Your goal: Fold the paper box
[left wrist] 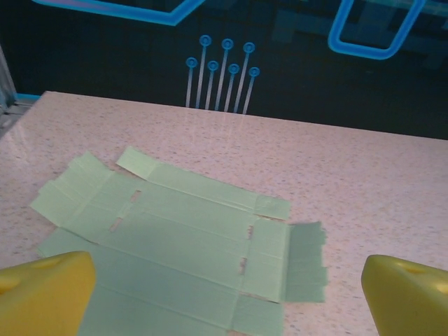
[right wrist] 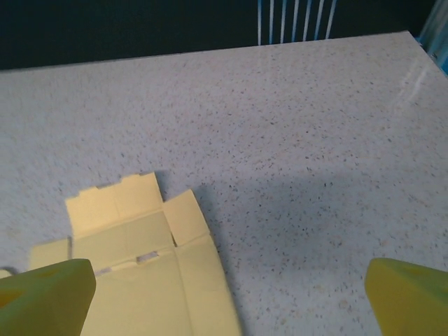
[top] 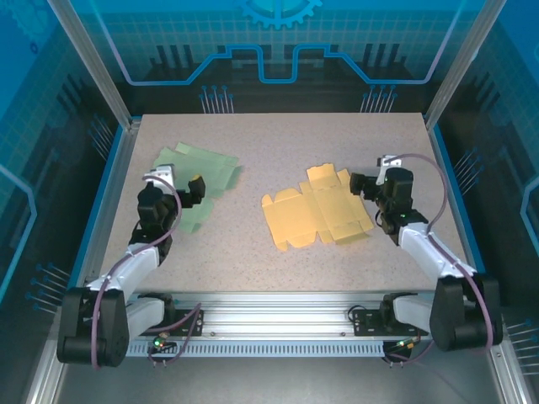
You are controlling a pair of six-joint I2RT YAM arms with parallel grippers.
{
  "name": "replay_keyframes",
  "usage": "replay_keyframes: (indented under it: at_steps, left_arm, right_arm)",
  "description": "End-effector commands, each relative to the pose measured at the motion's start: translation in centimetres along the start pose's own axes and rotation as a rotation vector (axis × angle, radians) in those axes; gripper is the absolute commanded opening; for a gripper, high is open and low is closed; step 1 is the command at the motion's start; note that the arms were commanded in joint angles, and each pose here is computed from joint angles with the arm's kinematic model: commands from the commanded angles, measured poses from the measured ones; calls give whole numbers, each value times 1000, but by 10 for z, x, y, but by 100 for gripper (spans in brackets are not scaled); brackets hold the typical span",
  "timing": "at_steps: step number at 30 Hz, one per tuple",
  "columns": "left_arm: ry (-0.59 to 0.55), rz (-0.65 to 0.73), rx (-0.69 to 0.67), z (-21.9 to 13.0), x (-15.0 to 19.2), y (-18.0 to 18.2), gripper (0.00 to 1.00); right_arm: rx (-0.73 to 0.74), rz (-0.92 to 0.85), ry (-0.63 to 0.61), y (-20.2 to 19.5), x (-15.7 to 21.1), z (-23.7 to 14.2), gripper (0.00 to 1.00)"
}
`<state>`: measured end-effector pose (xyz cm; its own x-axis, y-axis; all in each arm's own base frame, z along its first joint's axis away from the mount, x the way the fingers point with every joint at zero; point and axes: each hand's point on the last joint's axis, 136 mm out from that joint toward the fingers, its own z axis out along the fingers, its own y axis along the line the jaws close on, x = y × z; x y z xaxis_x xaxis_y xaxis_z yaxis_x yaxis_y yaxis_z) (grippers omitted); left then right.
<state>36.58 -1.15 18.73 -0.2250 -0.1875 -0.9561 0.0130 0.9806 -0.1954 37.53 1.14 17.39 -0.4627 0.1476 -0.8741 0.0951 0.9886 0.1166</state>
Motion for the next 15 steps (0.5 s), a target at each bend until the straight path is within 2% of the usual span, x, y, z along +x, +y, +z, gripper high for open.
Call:
replay_keyframes:
  at_steps: [1,6,9,15]
  left_arm:
    - [30,-65,104,-3,-7,-31,99]
    - [30,-69,259,-6,-6,-85,99]
    - [63,-70,337,-5,3,-113,99]
    - [114,-167,434,5,13,-137,99]
  right_arm:
    - [76,215,258,-9,45,-27,100]
    - [77,426,437,-2,89,-52,100]
    - [75,513,492,0,113,-64,100]
    - [72,596,558,-1,153,-85,93]
